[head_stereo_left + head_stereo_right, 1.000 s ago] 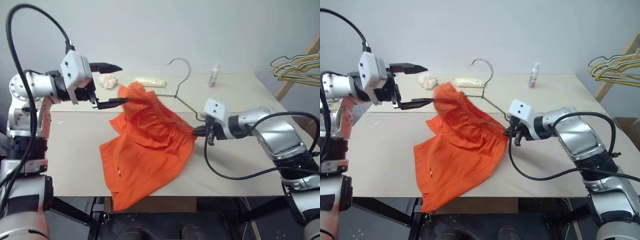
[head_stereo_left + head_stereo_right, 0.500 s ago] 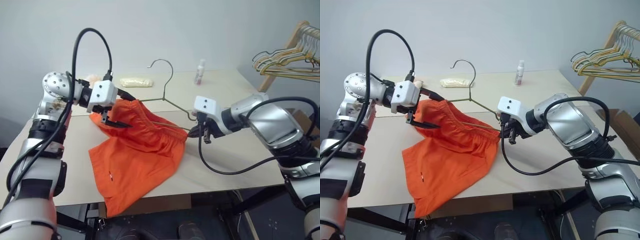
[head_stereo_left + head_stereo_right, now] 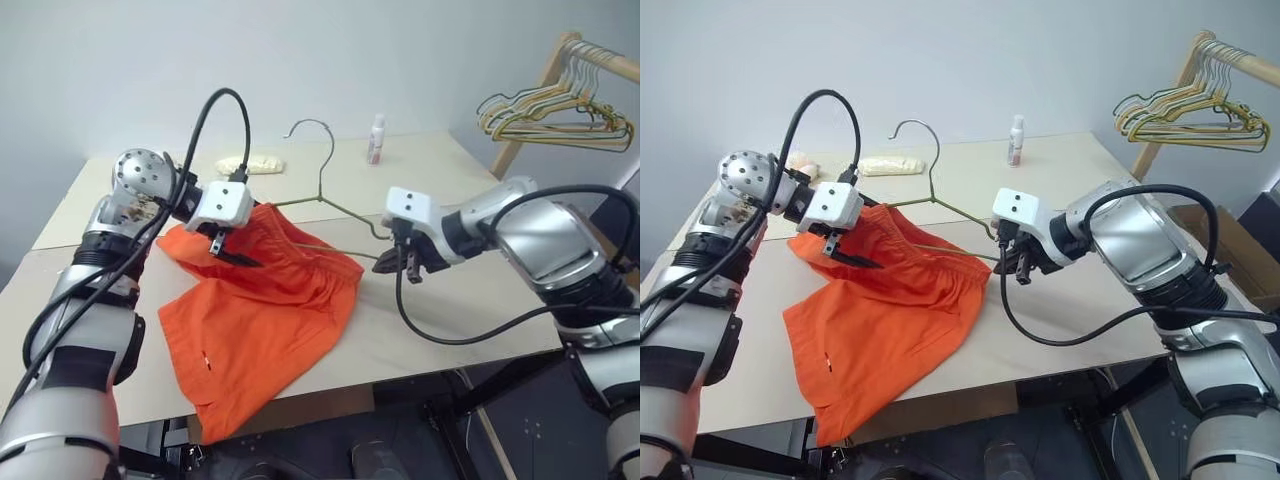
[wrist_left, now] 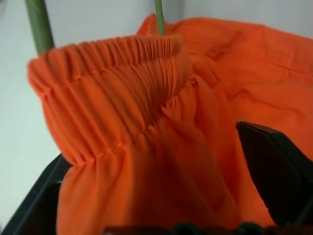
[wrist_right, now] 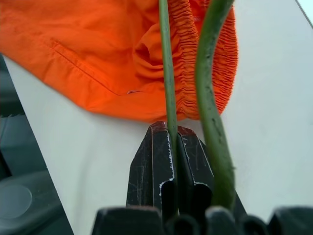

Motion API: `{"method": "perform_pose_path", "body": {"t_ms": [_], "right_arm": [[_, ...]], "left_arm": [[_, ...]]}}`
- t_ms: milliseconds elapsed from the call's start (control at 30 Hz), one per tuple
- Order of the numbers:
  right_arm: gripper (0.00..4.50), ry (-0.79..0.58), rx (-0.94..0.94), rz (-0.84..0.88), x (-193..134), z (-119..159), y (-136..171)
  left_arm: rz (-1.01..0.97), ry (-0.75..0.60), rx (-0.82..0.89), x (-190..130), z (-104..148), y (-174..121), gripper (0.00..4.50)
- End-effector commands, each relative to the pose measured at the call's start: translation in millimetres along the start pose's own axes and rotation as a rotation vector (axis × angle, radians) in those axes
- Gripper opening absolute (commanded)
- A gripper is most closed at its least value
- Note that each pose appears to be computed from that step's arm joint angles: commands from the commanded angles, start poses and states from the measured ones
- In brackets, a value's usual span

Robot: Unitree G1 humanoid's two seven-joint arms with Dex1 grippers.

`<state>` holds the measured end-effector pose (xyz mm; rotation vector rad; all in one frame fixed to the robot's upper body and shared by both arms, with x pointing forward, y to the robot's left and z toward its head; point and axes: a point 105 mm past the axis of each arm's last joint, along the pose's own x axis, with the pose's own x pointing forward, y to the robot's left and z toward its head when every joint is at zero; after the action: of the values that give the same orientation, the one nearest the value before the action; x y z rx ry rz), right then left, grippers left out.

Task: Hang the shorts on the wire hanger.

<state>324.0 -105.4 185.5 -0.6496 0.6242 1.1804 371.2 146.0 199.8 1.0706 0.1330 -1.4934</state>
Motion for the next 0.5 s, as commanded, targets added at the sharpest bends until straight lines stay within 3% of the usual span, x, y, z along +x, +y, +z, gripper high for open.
{"method": "perform_pose_path", "body": {"t_ms": [33,233,333,500], "right_arm": [[0.0,-0.043,-0.06,-0.004,-8.8,19.1,0.8],[0.0,-0.048,-0.056,0.004,-8.8,19.7,2.1],[0.0,-0.055,-0.066,0.009,-8.9,20.8,3.0],[0.0,-0.081,-0.133,0.008,-8.5,22.4,4.8]], "left_arm": [[0.051,-0.031,0.032,-2.3,15.6,17.2,2.92],[0.055,-0.051,0.017,-1.0,13.6,15.9,0.87],[0.046,-0.053,0.015,-0.8,12.4,13.5,0.07],[0.072,-0.07,0.0,-1.0,12.1,14.8,0.03]]}}
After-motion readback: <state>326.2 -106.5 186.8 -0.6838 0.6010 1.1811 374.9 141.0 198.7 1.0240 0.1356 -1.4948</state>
